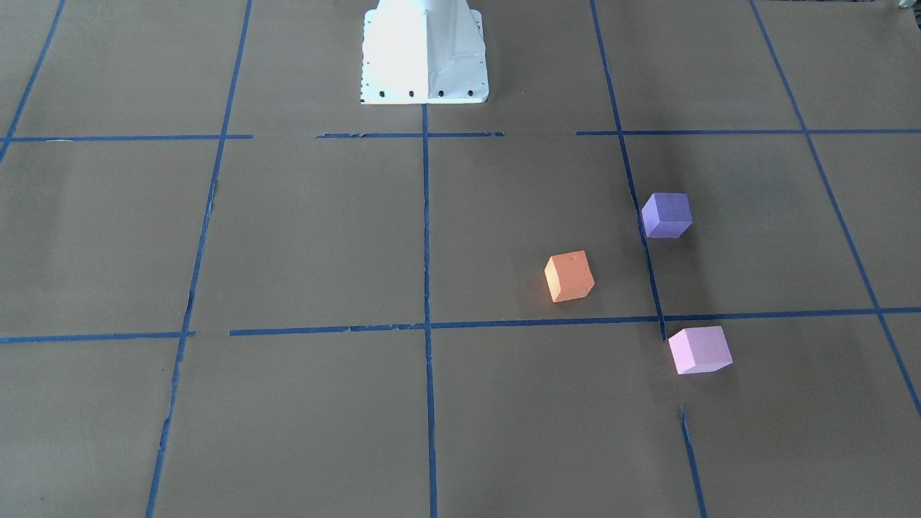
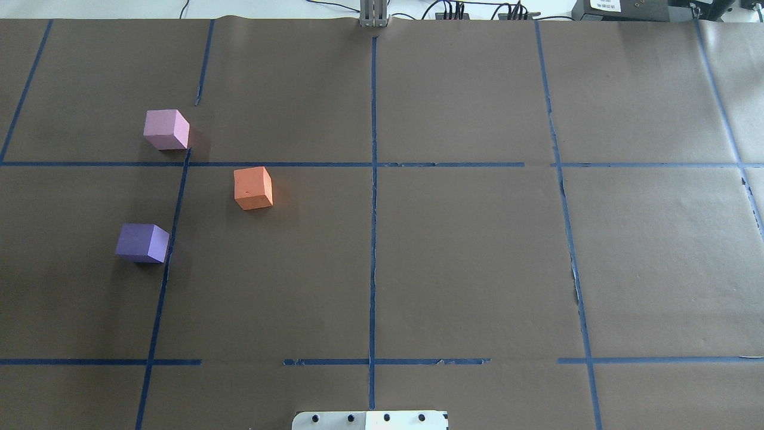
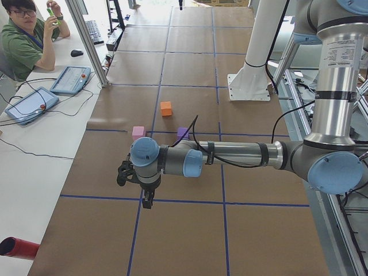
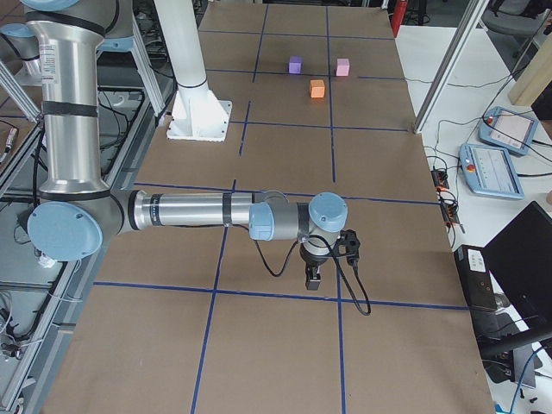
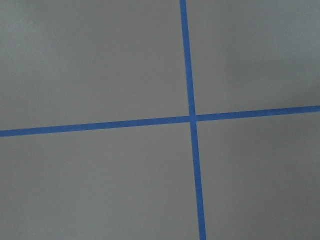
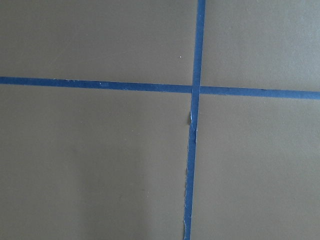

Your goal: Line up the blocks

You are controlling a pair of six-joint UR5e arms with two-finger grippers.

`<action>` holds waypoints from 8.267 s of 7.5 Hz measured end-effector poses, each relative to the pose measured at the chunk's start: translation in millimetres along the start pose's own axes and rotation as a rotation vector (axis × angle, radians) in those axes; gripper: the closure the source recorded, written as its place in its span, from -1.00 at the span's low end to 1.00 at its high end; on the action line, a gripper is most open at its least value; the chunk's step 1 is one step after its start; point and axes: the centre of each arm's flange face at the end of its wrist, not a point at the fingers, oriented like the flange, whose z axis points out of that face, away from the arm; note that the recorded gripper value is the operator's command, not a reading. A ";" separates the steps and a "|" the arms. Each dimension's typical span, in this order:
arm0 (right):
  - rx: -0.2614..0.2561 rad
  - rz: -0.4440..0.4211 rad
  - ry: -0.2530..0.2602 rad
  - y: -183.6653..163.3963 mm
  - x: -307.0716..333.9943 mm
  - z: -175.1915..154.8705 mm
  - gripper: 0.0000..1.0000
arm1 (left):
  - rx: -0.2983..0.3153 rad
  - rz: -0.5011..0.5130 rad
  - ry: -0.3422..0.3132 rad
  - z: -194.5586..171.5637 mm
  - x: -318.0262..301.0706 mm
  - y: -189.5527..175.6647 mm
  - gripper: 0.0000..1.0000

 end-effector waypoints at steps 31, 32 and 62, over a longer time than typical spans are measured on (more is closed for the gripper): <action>-0.001 0.001 0.000 0.1 0.0 0.1 -1.00 | -0.008 -0.187 -0.014 159.6 603.2 -81.1 -1.00; -0.001 0.001 -0.001 0.1 0.0 0.1 -1.00 | -0.008 -0.186 -0.012 168.4 600.1 -82.5 -0.99; 0.000 0.000 0.000 0.0 0.1 0.1 -1.00 | 0.035 -0.105 0.032 153.2 408.2 -44.1 1.00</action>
